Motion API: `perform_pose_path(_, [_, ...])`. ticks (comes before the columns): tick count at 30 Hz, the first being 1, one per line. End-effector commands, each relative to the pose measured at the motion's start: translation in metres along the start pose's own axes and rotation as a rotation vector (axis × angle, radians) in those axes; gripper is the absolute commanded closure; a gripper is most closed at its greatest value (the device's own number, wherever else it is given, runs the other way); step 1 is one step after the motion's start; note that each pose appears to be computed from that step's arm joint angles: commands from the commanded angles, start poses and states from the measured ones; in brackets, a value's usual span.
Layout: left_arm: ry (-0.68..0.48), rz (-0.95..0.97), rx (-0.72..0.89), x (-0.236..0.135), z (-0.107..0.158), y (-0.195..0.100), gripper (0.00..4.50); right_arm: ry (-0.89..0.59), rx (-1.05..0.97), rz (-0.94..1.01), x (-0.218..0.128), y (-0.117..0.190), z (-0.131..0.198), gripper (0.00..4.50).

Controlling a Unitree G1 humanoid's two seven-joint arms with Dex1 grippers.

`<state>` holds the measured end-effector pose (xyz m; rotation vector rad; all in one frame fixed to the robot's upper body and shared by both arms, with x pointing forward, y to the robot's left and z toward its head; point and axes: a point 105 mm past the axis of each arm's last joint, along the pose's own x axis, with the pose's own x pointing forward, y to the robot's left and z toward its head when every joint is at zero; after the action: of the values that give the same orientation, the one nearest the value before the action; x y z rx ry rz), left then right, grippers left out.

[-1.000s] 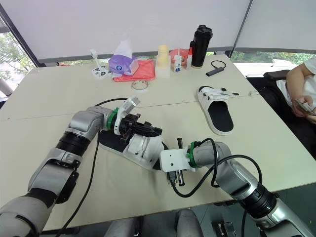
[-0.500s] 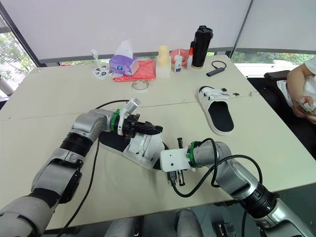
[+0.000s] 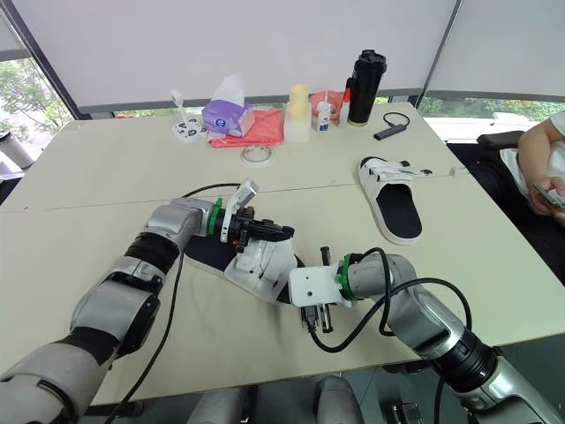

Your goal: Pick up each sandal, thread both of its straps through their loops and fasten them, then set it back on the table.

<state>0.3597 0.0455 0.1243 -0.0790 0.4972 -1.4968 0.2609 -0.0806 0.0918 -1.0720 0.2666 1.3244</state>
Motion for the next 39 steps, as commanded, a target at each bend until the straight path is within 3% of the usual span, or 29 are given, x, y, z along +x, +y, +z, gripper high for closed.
perform_pose_path(1, [0.027, 0.031, -0.008, -0.006, -0.002, 0.004, 4.47, 0.059, 0.057, 0.06, 0.008, 0.015, -0.017, 4.5])
perform_pose_path(13, [0.053, 0.087, -0.002, -0.009, -0.011, 0.01, 4.47, 0.056, 0.053, 0.062, 0.009, 0.014, -0.017, 4.5])
perform_pose_path(16, [0.048, 0.1, -0.007, -0.009, -0.012, 0.011, 3.63, 0.057, 0.053, 0.062, 0.009, 0.014, -0.017, 4.5])
perform_pose_path(19, [0.035, 0.111, -0.025, -0.01, -0.009, 0.013, 2.0, 0.058, 0.053, 0.062, 0.009, 0.014, -0.017, 4.5])
perform_pose_path(23, [0.024, 0.148, -0.017, -0.013, -0.006, 0.018, 0.16, 0.058, 0.053, 0.062, 0.009, 0.014, -0.017, 4.5])
perform_pose_path(29, [-0.009, 0.241, 0.026, -0.025, 0.002, 0.03, 0.07, 0.055, 0.052, 0.061, 0.009, 0.013, -0.016, 4.5])
perform_pose_path(35, [-0.146, 0.274, 0.095, -0.036, 0.045, 0.03, 0.07, 0.053, 0.053, 0.059, 0.01, 0.013, -0.016, 4.5])
perform_pose_path(39, [-0.192, 0.169, 0.126, -0.031, 0.067, 0.011, 0.07, 0.053, 0.054, 0.059, 0.01, 0.013, -0.016, 4.5])
